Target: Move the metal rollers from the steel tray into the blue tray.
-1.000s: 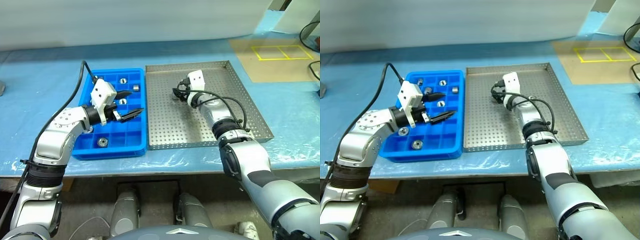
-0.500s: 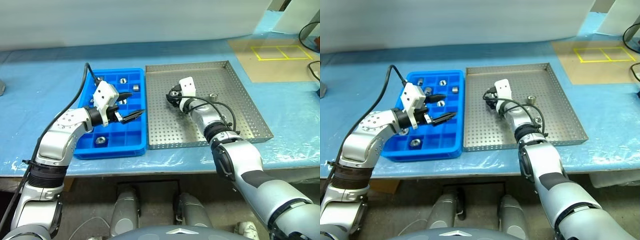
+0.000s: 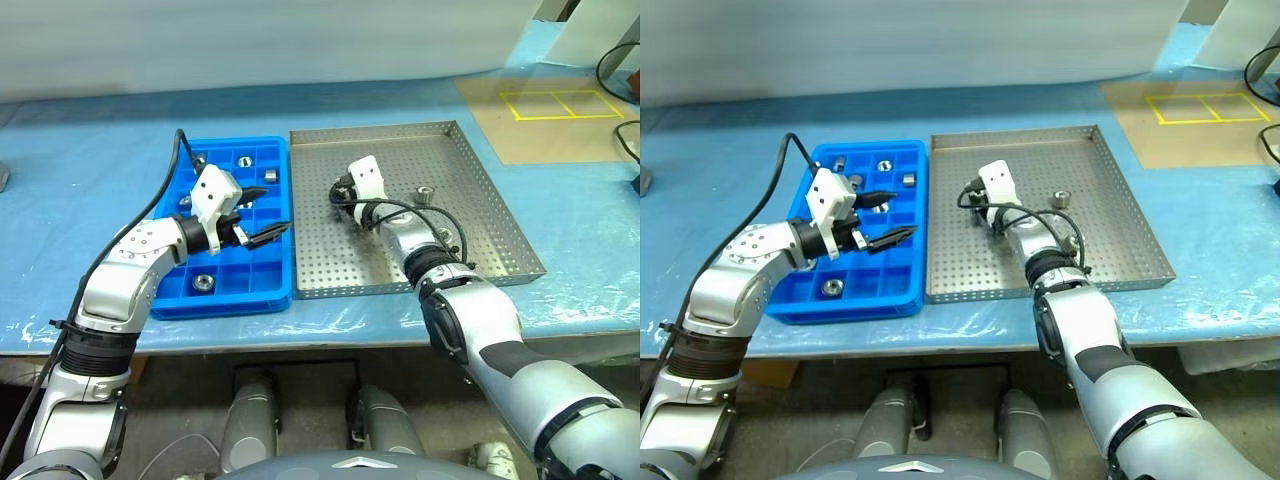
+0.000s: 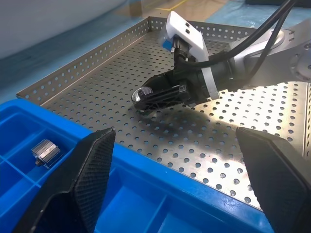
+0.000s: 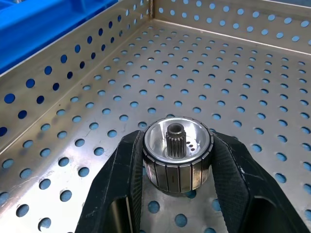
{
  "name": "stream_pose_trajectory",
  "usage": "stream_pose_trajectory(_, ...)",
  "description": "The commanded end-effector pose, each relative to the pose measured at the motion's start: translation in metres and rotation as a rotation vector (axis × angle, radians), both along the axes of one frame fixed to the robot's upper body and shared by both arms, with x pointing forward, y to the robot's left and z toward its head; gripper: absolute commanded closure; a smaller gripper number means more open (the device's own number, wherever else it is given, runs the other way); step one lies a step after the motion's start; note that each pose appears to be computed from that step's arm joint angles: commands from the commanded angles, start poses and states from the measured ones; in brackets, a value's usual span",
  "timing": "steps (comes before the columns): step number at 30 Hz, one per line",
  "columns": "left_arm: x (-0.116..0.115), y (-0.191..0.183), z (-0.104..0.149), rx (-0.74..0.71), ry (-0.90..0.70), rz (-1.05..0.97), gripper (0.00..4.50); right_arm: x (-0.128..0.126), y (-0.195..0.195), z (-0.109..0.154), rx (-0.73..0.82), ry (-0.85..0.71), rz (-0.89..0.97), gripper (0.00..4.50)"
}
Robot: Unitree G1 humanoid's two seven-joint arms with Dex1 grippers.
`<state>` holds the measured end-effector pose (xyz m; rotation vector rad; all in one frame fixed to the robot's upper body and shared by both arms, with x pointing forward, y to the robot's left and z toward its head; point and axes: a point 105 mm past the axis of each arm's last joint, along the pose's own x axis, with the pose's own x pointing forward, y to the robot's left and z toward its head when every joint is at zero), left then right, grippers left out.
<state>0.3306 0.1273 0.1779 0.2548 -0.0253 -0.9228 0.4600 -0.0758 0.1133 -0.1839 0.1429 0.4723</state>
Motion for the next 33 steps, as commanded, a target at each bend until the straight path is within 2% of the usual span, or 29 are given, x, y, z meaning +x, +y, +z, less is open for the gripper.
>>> stream_pose_trajectory(1,-0.001,0.013,0.019,-0.015,-0.055,0.012,0.25,-0.003,0.018,0.045,0.065,-0.116,0.171,2.90)
stream_pose_trajectory(4,0.004,0.045,0.026,0.026,-0.069,0.076,0.25,-0.030,0.040,0.083,0.089,-0.210,0.433,2.90)
stream_pose_trajectory(6,0.004,0.064,0.031,0.046,-0.069,0.106,0.25,-0.054,0.051,0.096,0.086,-0.222,0.590,2.90)
stream_pose_trajectory(10,0.001,0.087,0.023,0.144,-0.059,0.151,0.25,-0.094,0.070,0.085,0.033,-0.147,0.816,2.90)
stream_pose_trajectory(13,-0.003,0.088,0.019,0.125,-0.046,0.161,0.25,-0.089,0.079,0.065,-0.023,-0.113,0.793,2.90)
stream_pose_trajectory(20,-0.014,0.078,0.009,0.105,-0.025,0.158,0.25,-0.069,0.090,0.058,-0.022,-0.091,0.715,2.90)
stream_pose_trajectory(30,-0.012,0.069,0.007,0.068,-0.017,0.159,0.25,-0.077,0.098,0.036,-0.038,-0.053,0.740,2.90)
stream_pose_trajectory(33,-0.011,0.065,0.005,0.070,-0.009,0.140,0.25,-0.064,0.088,0.032,-0.073,-0.065,0.646,1.84)
